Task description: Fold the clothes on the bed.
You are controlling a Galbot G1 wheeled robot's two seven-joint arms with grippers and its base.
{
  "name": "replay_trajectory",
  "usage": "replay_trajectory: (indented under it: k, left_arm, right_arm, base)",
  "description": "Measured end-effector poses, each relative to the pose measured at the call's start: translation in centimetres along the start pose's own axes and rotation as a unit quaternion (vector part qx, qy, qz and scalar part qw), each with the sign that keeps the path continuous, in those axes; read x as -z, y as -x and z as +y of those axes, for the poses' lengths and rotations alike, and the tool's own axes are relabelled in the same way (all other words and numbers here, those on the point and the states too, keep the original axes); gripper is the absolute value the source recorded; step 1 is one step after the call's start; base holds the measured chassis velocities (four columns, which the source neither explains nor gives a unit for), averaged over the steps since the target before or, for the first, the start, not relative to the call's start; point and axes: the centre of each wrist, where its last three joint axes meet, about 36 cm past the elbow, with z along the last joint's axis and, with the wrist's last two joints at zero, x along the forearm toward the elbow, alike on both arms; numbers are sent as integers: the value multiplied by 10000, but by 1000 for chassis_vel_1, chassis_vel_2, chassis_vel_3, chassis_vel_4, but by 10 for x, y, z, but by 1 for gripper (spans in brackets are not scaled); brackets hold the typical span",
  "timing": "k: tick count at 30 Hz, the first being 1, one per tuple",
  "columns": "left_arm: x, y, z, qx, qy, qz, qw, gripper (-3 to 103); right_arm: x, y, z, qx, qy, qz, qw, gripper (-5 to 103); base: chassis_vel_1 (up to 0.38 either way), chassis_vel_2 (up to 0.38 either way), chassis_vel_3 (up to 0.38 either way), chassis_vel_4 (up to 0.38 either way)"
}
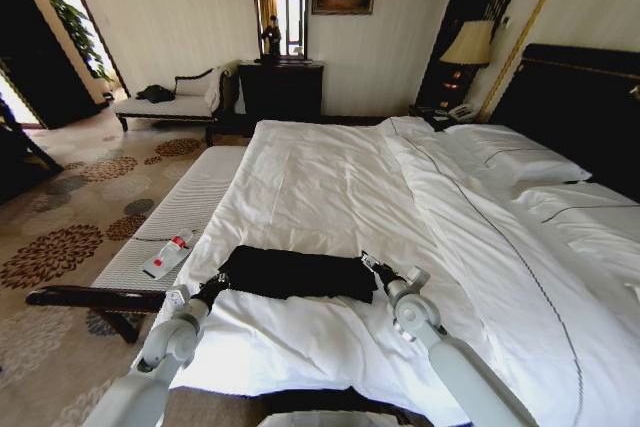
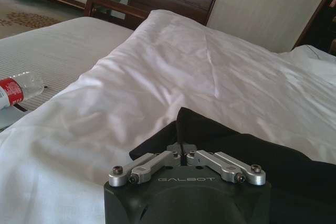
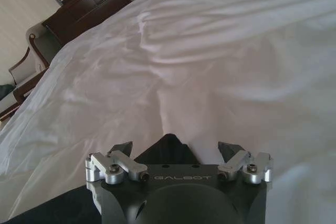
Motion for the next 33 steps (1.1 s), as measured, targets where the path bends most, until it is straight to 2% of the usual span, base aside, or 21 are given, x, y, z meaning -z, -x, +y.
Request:
replay_trajectory:
  k: [2, 6, 8, 9, 10, 12, 14, 16, 17, 18, 19, 20, 22, 24, 33]
  left_arm:
    - [0, 0, 0, 3, -1, -1, 10000, 0]
    - [0, 2, 0, 3, -2, 7, 10000, 0]
    - [0, 2, 0, 7, -1, 9, 10000, 0]
    - [0, 2, 0, 9, 1, 10, 10000, 0]
    - [0, 2, 1, 13, 10, 9, 10000, 0]
    - [1, 2, 1, 14, 13, 5, 10000, 0]
    - [2, 3, 1, 11, 16, -4, 10000, 0]
    - [2, 3, 1, 12, 17, -9, 10000, 0]
    - [3, 4, 2, 15, 18, -11, 10000, 0]
    - [2, 4, 2, 20, 17, -8, 10000, 0]
    - [2, 4, 2, 21, 18, -7, 10000, 0]
    - [2, 5, 3, 24, 20, -4, 10000, 0]
    - [1, 5, 3, 25, 20, -2, 10000, 0]
    - [1, 6, 3, 27, 24, 1, 10000, 0]
    - [-1, 8, 4, 44, 44, 12, 10000, 0]
  right_arm:
    - [-2, 0, 1, 28, 17, 20, 10000, 90]
    - [-7, -1, 2, 110, 56, 36, 9999, 68]
    - [-8, -1, 2, 115, 56, 40, 9999, 68]
    - [-8, -1, 1, 115, 54, 39, 9999, 63]
    - [-9, -1, 1, 102, 53, 32, 9999, 52]
    - [-9, -1, 0, 95, 56, 26, 9999, 52]
    - [-10, -1, 0, 93, 60, 11, 9999, 42]
    - [-11, 0, -1, 98, 57, -3, 9999, 42]
    - [-11, 0, -2, 117, 53, -20, 9999, 30]
    - [-12, 0, -2, 149, 52, -43, 9999, 26]
    - [-12, 0, -2, 163, 51, -52, 9998, 26]
    - [-12, 1, -2, 221, 62, -95, 9997, 14]
    - [-12, 1, -2, 248, 75, -118, 9996, 14]
    - [-12, 1, -2, 314, 131, -201, 9992, 4]
    - [-7, -1, -3, 338, 344, -408, 9980, 0]
  base:
    - [0, 0, 0, 0]
    - [0, 0, 0, 0]
    - [0, 0, 0, 0]
    - [0, 0, 0, 0]
    - [0, 0, 0, 0]
    - [0, 0, 0, 0]
    - [0, 0, 0, 0]
    - [0, 0, 0, 0]
    - [0, 0, 0, 0]
    - [0, 0, 0, 0]
    - [0, 0, 0, 0]
    - [0, 0, 0, 0]
    - [0, 0, 0, 0]
    - [0, 0, 0, 0]
    - [0, 0, 0, 0]
